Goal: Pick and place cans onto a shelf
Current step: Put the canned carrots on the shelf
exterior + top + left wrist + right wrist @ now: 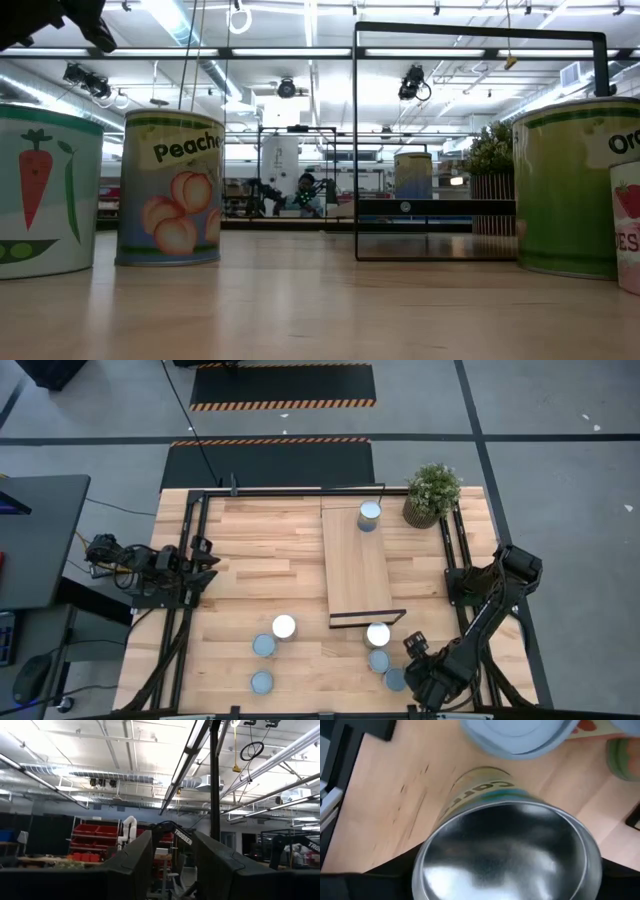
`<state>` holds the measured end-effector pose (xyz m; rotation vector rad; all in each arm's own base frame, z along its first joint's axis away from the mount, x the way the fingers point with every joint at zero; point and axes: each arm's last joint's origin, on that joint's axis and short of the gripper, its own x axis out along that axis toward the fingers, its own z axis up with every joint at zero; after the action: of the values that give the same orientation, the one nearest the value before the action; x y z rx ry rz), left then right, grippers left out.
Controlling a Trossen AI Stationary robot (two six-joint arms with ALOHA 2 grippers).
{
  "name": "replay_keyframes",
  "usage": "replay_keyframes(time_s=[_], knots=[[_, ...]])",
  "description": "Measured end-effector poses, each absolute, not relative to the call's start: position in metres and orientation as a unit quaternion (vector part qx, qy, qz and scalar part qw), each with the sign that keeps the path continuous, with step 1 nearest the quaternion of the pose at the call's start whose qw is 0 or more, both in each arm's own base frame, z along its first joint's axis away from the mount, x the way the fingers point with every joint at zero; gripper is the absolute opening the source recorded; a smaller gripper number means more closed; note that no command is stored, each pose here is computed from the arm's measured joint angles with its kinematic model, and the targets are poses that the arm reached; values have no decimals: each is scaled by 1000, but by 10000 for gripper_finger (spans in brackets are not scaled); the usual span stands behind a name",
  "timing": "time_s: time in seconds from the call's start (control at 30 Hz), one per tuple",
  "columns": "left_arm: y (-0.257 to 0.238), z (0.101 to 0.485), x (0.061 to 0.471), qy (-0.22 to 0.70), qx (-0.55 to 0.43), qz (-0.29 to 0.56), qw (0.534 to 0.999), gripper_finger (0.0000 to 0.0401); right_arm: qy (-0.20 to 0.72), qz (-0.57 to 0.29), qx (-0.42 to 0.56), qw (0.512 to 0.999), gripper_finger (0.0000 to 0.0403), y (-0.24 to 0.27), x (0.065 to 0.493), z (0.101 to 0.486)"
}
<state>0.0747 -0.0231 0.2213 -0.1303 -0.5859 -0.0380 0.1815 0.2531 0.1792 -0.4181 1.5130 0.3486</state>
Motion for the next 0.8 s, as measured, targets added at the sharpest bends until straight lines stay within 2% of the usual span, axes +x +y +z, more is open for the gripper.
replay_keyframes(time_s=[0.37,0.53,0.67,0.8], knots=[[-23,221,75,-287,-86,-25,954,149,696,77,-139,700,319,242,182,186],[-22,225,72,-308,-56,-12,950,149,692,47,-117,710,318,228,173,211],[-21,227,71,-323,-2,10,946,149,689,6,-62,722,318,209,164,238],[-21,227,70,-325,32,23,945,149,680,-70,-18,730,318,180,156,263]])
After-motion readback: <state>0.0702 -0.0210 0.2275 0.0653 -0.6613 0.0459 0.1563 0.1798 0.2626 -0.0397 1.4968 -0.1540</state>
